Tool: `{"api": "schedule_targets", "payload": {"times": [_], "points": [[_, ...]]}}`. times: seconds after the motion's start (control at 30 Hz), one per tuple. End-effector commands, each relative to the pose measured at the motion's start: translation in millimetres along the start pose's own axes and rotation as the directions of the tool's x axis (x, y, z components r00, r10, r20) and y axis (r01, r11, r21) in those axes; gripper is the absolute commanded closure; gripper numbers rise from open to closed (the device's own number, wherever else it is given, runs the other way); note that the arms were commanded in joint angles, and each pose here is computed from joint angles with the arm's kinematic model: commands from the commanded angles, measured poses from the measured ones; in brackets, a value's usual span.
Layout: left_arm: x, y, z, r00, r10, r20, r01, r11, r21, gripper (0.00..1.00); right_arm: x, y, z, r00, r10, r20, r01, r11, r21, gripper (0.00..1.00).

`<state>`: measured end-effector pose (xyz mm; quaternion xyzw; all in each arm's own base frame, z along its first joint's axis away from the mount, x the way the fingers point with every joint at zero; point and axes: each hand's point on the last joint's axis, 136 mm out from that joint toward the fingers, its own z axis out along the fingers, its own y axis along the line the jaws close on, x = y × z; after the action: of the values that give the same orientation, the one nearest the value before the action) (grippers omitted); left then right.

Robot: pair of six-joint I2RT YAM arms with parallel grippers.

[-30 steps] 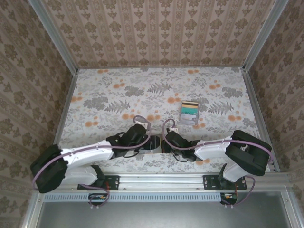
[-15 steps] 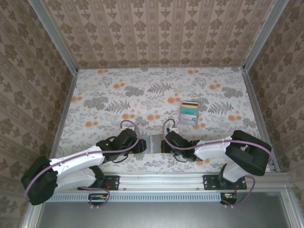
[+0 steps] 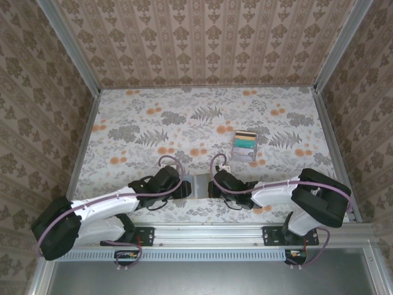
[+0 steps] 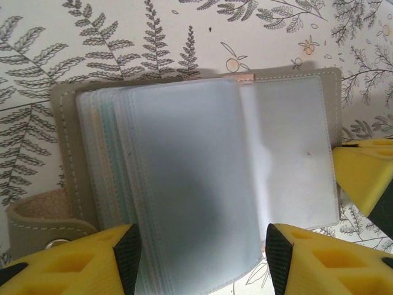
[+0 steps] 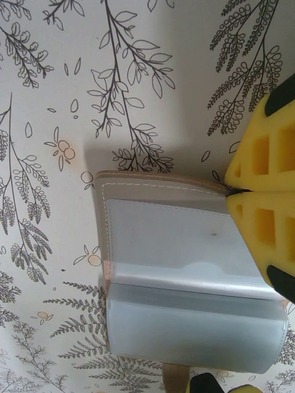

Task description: Take the credit cards out of the card holder

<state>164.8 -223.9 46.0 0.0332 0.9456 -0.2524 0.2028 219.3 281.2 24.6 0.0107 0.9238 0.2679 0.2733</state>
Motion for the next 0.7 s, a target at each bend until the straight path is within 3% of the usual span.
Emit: {"api": "schedule_targets", "payload": {"times": [0.0,0.33,0.67], "points": [[1,-1,4,1.000,-0.014,-0.007,0.014,1.000,0.013,0.41,5,-10,3,1.000,-0.003,-0.005,0.003,0.999,0.037,1.00],[7,0,14,0.998,-0.021,-0.052,0.021,1.000,0.000,0.42,6,-9,4,1.000,-0.002,-0.010,0.002,0.999,0.036,1.00],[-2,-30,12,0.999,0.014,-0.032,-0.010,0.993,0.117,0.38,6,-8,3,1.000,-0.004,-0.012,0.004,0.999,0.035,1.00]]}}
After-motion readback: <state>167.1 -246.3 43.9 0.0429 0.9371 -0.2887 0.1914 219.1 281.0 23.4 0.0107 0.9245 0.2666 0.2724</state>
